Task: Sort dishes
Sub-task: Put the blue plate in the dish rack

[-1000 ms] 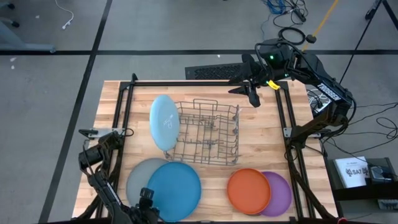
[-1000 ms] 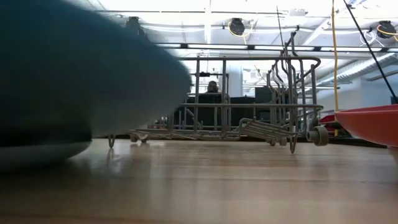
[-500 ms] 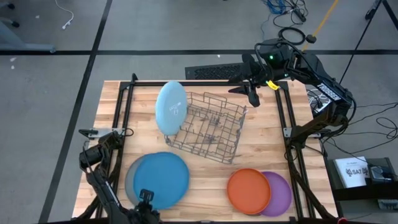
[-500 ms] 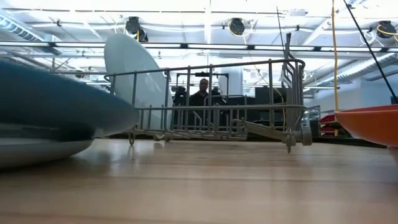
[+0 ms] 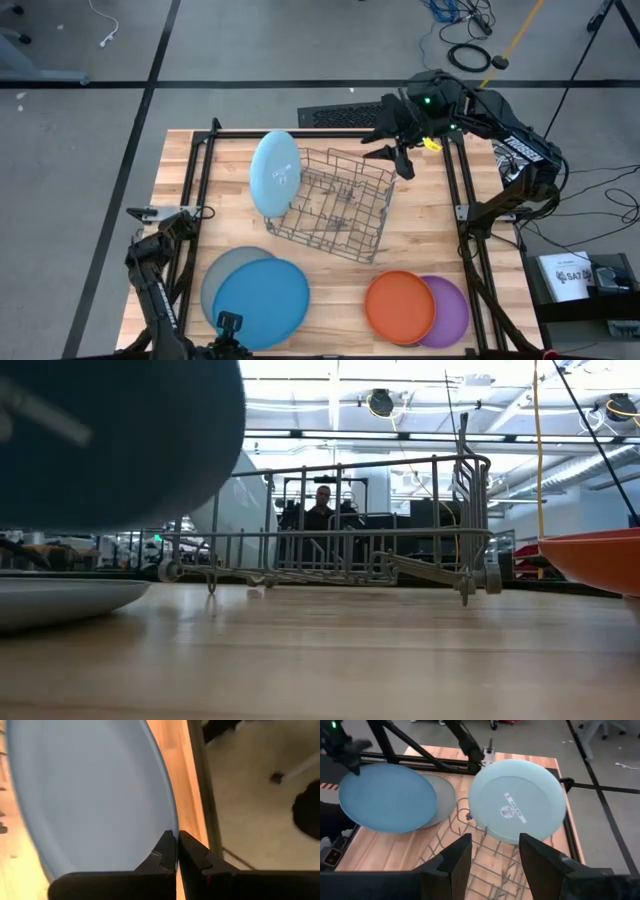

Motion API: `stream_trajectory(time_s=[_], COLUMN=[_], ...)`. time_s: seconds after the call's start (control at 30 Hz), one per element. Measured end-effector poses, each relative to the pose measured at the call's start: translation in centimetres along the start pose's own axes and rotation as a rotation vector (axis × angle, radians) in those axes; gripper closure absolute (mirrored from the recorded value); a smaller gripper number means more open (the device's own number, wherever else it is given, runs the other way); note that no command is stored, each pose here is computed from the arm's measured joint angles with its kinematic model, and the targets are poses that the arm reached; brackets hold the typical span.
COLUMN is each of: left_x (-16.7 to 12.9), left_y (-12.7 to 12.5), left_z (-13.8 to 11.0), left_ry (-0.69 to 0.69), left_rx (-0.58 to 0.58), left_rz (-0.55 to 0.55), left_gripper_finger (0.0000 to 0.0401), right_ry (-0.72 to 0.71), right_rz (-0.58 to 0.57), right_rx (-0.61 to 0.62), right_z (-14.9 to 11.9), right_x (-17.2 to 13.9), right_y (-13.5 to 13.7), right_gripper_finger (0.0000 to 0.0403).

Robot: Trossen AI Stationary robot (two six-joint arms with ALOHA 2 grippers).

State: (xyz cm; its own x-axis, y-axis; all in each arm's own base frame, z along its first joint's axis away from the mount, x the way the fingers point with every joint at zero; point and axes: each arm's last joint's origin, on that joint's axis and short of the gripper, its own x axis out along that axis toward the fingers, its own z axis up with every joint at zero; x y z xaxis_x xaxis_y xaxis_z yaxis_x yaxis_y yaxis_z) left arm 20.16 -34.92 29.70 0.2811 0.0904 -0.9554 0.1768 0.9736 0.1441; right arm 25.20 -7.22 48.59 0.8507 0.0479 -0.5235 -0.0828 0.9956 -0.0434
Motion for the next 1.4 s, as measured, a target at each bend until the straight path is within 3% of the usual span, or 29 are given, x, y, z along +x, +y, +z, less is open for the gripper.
stream_trajectory(time_s=[0.2,0.43,0.57,0.77,1.03,1.4], left_x=[-5.7,-11.9,-13.9,-14.6,-15.7,-16.1], left_y=[1.7,6.8,9.3,12.7,15.6,15.6], left_z=[1.5,1.1,1.0,2.1,2.2,3.9], left_ry=[-0.275,-0.739,-0.897,-0.962,-0.982,-0.948], left_rx=[-0.114,-0.36,-0.459,-0.542,-0.592,-0.446], left_rz=[0.016,0.195,0.283,0.398,0.449,0.458], left_gripper_finger=[0.0401,0.0401,0.0401,0.0401,0.0401,0.0401], right_ry=[0.009,0.008,0.007,0.002,-0.014,-0.017], right_rz=[0.019,0.029,0.044,0.066,0.087,0.092], right_rx=[-0.021,-0.061,-0.095,-0.134,-0.171,-0.196], right_z=[0.1,0.2,0.3,0.4,0.7,0.8], right_x=[0.7,0.8,0.9,1.1,1.3,1.3], right_y=[0.5,0.8,1.2,1.9,2.6,2.8], right_gripper_finger=[0.0245,0.0245,0.0245,0.0245,0.0245,0.0245])
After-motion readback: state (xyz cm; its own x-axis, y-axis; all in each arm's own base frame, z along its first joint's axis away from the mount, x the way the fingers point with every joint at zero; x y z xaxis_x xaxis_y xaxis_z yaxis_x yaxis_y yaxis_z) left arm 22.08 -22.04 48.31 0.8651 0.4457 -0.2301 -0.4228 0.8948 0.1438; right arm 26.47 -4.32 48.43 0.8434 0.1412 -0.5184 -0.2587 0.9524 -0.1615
